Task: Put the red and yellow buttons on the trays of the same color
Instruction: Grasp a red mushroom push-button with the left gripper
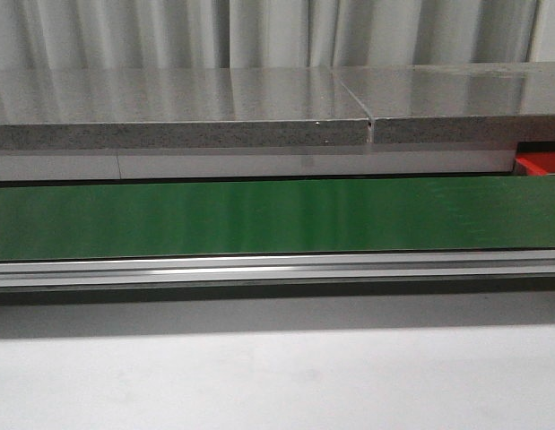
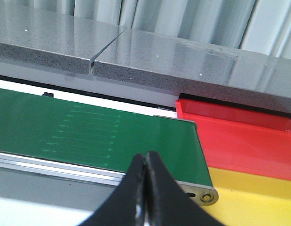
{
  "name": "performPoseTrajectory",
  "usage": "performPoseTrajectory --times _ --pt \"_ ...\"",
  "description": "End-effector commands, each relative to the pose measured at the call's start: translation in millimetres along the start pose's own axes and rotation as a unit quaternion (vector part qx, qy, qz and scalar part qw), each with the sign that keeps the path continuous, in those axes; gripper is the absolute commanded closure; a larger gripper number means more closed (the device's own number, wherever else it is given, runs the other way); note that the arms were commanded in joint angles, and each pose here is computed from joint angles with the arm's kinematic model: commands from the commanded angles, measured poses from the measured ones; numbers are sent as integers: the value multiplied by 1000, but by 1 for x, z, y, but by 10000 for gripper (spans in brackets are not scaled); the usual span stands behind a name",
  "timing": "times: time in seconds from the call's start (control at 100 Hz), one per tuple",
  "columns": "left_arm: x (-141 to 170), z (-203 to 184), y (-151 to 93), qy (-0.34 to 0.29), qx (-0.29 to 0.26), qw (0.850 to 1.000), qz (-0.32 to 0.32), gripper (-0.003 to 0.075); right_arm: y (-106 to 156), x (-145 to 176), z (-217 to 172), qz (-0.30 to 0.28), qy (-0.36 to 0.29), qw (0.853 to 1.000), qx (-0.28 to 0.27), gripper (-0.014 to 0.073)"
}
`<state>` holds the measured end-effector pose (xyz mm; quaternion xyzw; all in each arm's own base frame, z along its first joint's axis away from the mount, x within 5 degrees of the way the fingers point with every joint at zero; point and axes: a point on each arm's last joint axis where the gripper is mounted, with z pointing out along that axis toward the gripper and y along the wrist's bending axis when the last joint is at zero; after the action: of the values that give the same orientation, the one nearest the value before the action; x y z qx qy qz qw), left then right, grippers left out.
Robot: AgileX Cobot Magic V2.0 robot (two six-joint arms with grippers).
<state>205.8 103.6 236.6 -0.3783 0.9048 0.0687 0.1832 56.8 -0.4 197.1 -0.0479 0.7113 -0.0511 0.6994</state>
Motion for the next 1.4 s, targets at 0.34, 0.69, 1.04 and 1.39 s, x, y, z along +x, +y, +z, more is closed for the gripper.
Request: performPoseTrajectory --times 0.34,0.69,1.04,1.39 --pt "-26 33 6 -14 6 999 -41 82 -1 -12 -2 -1 -55 998 6 662" --pt "-32 42 2 -33 20 998 -44 99 -1 -12 -2 -1 -55 998 6 662" --pt "-32 42 2 -34 20 998 -44 415 -1 -12 -2 -1 -55 998 6 662" --pt "-30 26 1 -45 24 998 -37 680 -1 -12 -2 -1 -55 998 6 662"
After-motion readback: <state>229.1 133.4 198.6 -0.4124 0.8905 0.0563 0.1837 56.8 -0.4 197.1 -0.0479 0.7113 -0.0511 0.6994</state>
